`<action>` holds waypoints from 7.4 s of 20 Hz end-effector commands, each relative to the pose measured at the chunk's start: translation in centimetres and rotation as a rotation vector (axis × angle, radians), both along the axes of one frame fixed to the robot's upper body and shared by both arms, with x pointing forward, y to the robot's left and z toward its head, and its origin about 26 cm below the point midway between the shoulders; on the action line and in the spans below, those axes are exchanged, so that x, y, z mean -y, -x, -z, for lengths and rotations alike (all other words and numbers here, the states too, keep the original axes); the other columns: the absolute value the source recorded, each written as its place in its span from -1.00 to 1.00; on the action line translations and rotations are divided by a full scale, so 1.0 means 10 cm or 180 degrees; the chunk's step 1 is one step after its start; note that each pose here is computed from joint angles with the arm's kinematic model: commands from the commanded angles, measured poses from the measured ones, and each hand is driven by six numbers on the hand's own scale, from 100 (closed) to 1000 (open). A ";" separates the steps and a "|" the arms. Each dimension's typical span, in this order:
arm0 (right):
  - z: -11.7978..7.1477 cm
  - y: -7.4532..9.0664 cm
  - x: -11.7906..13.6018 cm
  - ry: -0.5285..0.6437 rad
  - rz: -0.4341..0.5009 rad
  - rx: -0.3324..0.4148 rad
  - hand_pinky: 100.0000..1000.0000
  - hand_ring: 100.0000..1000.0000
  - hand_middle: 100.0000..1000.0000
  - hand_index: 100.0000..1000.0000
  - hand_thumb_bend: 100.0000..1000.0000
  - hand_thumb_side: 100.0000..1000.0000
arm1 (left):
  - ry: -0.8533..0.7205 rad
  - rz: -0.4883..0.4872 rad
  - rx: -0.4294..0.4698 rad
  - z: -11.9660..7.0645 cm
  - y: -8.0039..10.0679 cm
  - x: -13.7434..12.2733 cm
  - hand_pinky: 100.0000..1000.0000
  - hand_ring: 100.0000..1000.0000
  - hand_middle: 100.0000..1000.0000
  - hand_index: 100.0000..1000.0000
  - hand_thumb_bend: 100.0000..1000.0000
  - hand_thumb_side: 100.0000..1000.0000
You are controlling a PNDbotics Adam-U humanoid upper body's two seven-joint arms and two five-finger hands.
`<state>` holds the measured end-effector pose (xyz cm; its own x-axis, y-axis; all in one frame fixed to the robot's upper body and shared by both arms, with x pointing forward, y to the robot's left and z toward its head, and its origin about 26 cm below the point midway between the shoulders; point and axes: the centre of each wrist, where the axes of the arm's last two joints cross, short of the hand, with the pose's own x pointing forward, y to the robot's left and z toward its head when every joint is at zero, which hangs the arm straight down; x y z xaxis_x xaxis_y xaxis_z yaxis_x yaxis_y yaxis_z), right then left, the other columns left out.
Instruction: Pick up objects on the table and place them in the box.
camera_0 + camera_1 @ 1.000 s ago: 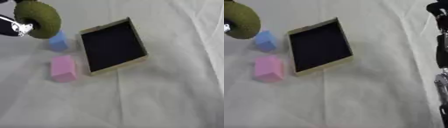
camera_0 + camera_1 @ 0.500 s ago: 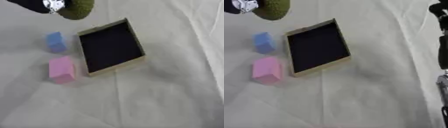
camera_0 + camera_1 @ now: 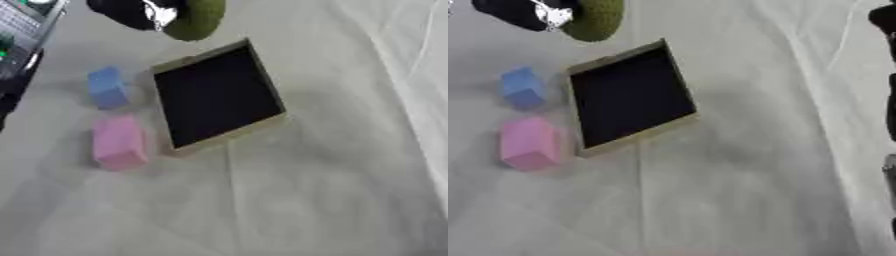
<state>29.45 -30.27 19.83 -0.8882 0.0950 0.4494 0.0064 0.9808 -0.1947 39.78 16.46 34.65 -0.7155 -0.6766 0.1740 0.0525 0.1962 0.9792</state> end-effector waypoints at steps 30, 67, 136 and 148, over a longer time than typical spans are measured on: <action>-0.16 -0.01 -0.06 -0.0030 -0.0132 0.0099 0.73 0.88 0.22 0.58 -1.00 0.18 | -0.0515 0.0111 -0.0146 0.37 -0.25 0.28 0.87 0.68 0.57 0.83 -0.32 -0.04; -0.04 0.06 0.08 0.0069 0.0037 -0.0012 0.74 0.87 0.22 0.58 -1.00 0.16 | -0.0715 -0.0946 -0.0389 0.31 0.27 -1.15 0.89 0.73 0.61 0.85 0.27 -0.12; -0.08 0.02 -0.03 -0.0025 -0.0062 -0.0049 0.76 0.90 0.20 0.59 -1.00 0.18 | -0.0181 -0.0712 -0.0603 0.34 -0.33 -0.51 0.57 0.34 0.14 0.43 -0.71 -0.42; -0.13 -0.01 -0.07 -0.0043 -0.0139 -0.0039 0.76 0.91 0.20 0.59 -1.00 0.19 | -0.0443 -0.0711 -0.0465 0.52 -0.48 -0.32 0.60 0.41 0.22 0.52 -0.47 -0.41</action>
